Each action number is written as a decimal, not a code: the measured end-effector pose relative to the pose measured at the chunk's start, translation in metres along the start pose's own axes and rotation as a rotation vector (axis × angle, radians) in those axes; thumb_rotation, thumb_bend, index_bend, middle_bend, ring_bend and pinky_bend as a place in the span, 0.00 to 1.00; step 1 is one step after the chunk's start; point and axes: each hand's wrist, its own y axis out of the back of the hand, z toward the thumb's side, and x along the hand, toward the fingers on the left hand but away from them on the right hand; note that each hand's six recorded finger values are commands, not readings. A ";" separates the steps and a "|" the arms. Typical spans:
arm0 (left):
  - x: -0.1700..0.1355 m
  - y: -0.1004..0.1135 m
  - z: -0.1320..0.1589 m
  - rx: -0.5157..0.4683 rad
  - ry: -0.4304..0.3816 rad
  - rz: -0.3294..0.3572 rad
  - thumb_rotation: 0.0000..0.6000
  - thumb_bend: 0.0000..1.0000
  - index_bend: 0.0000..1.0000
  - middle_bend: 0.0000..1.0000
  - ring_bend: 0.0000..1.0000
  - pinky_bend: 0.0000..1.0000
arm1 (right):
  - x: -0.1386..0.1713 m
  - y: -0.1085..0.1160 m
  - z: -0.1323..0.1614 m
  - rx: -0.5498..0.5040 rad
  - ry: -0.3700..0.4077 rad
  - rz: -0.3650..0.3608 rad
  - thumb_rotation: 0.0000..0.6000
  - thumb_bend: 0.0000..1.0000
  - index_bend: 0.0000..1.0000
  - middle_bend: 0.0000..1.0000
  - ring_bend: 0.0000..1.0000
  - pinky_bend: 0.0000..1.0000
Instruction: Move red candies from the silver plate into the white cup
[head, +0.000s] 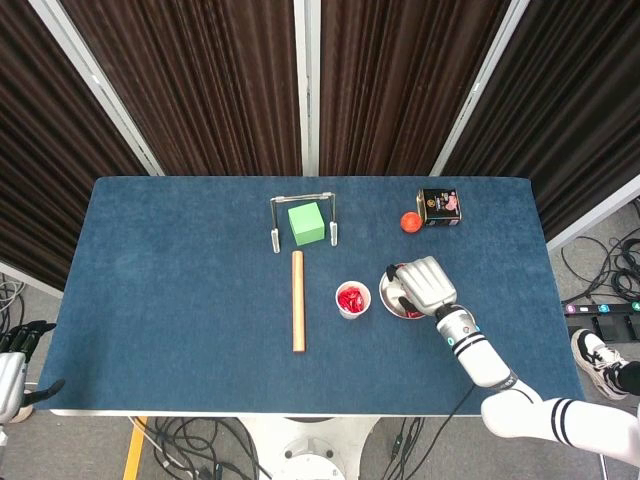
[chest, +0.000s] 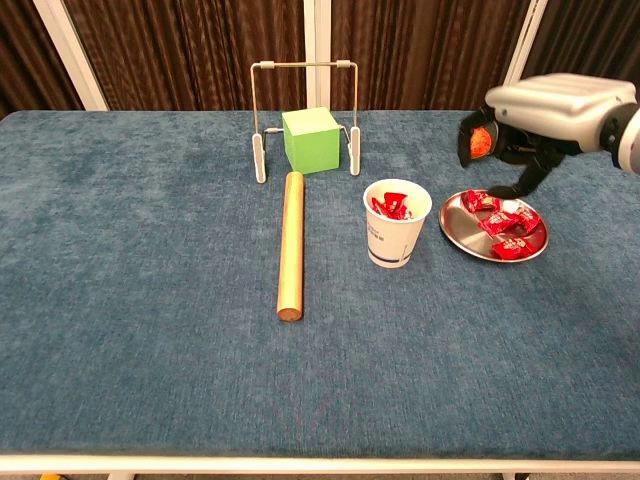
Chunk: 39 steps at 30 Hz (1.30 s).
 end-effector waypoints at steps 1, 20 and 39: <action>-0.001 0.000 -0.001 0.001 0.002 0.001 1.00 0.00 0.27 0.28 0.20 0.21 | 0.000 -0.005 -0.003 0.004 -0.007 0.014 1.00 0.24 0.43 0.92 0.96 1.00; -0.005 -0.001 -0.003 0.008 0.018 -0.013 1.00 0.00 0.27 0.28 0.20 0.21 | -0.005 -0.068 -0.027 0.066 -0.065 0.182 1.00 0.25 0.44 0.92 0.96 1.00; -0.001 0.001 -0.001 0.009 0.013 -0.006 1.00 0.00 0.27 0.28 0.20 0.21 | -0.014 -0.053 -0.026 0.026 -0.078 0.139 1.00 0.33 0.62 0.92 0.97 1.00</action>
